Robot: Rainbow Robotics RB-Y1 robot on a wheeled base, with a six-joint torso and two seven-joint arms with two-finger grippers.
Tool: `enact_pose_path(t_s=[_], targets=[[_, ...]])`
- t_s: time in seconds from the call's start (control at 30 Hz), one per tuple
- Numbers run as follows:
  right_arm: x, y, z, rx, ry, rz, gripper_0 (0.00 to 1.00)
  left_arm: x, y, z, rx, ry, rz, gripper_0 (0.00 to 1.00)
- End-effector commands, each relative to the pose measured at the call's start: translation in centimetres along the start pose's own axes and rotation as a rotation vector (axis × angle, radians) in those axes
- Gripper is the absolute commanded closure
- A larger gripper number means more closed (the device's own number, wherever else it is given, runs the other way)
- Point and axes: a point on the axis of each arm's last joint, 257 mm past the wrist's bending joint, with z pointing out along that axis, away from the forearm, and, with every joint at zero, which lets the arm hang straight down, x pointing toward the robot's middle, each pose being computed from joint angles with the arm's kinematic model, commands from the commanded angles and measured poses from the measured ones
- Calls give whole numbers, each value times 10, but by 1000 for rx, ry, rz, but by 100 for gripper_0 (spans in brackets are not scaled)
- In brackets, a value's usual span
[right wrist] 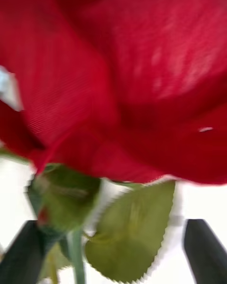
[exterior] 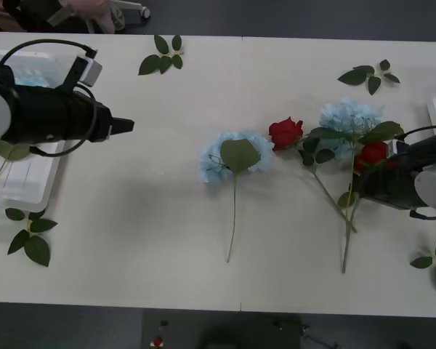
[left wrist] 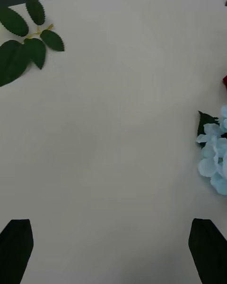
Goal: Put the red flowers into the right box and the blue flowers into the left box
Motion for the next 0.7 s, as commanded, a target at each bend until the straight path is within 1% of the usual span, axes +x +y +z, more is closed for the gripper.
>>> enact_pose_path(t_s=[0.03, 0.07, 0.13, 0.17, 0.2, 0.23, 0.33, 0.5, 0.63, 0.7], targets=[[-17, 14, -5, -23, -37, 25, 59, 5, -52, 11, 24, -1, -85, 4], [-18, 16, -5, -25, -38, 26, 70, 8, -69, 18, 39, 3, -116, 4], [-18, 17, -5, -27, -38, 29, 81, 13, -94, 28, 67, 24, -157, 4], [-19, 19, -6, -30, -39, 31, 90, 17, -113, 37, 89, 52, -190, 4], [-21, 20, -7, -31, -42, 30, 97, 18, -122, 42, 100, 61, -200, 4], [-22, 21, -7, -34, -43, 31, 100, 20, -140, 50, 113, 79, -207, 4], [-28, 23, -10, -41, -53, 43, 100, 24, -182, 76, 108, 132, -192, 4], [-43, 26, -19, -60, -76, 65, 100, 33, -228, 104, 94, 193, -198, 4], [-74, 29, -40, -69, -112, 87, 100, 56, -253, 134, 89, 268, -176, 4], [-90, 32, -52, -78, -138, 93, 100, 65, -257, 145, 93, 280, -169, 4]])
